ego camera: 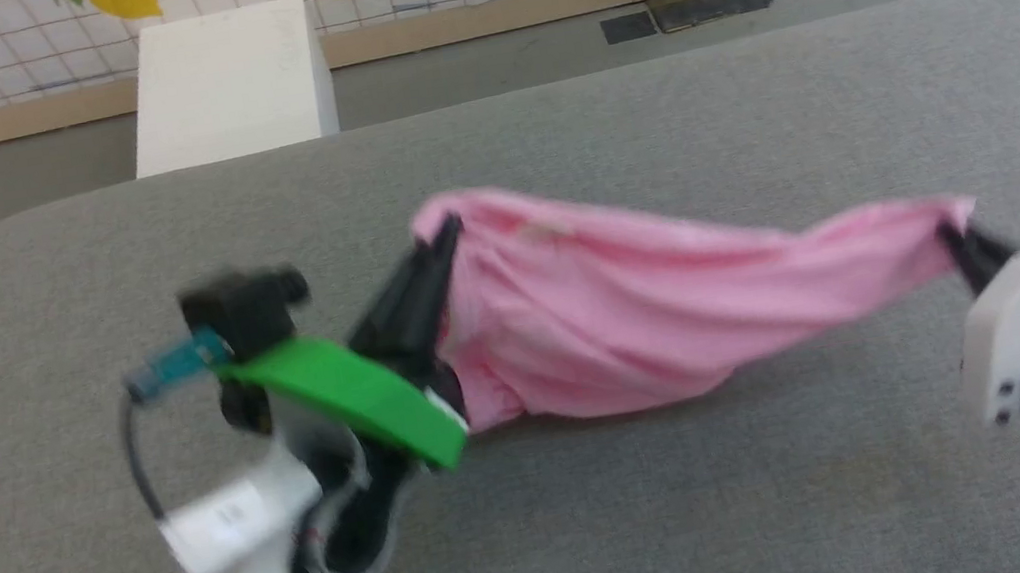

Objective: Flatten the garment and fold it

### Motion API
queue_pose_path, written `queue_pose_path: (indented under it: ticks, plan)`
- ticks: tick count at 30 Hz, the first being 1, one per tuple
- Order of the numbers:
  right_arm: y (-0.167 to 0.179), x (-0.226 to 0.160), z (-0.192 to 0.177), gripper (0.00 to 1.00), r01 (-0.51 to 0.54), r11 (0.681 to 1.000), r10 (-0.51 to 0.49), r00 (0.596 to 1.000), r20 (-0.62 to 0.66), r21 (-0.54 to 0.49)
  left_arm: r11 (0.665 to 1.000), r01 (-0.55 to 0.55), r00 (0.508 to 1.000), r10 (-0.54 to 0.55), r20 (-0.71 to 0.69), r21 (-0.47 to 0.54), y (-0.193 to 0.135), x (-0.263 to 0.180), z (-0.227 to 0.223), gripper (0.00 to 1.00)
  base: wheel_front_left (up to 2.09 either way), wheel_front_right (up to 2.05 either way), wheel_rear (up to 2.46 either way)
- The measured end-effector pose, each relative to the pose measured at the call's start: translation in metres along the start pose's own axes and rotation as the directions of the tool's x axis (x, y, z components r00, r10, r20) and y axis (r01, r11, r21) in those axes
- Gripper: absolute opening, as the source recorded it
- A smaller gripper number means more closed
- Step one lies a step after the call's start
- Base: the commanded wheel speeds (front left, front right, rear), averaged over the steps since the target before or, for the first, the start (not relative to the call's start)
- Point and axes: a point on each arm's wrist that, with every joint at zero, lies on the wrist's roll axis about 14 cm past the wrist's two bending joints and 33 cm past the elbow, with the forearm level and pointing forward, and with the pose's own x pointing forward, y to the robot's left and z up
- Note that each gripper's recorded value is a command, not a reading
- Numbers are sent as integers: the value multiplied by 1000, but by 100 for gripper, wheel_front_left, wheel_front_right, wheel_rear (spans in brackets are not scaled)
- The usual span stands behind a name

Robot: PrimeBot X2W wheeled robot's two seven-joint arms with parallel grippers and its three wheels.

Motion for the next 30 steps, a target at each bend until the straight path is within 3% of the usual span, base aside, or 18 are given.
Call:
queue_pose_path:
  ticks: [5,12,17,25,30]
  plan:
    - [-7,6,75,0,-8,992,22,994,110,-127,990,58,998,-60,-11,-126,-8,35,44,0,0,0,0]
    - [-15,36,158,0,32,966,21,979,201,-257,995,32,998,-27,53,-97,15,90,109,0,0,0,0]
    - [-21,71,201,0,84,944,0,967,256,-320,996,-47,987,58,147,-77,51,128,145,0,0,0,0]
    - [-14,113,270,0,160,925,12,895,445,-345,982,-101,910,157,383,-162,104,171,194,0,0,0,0]
    - [-9,130,292,0,188,922,32,833,552,-337,983,-57,866,136,481,-175,118,185,202,0,0,0,0]
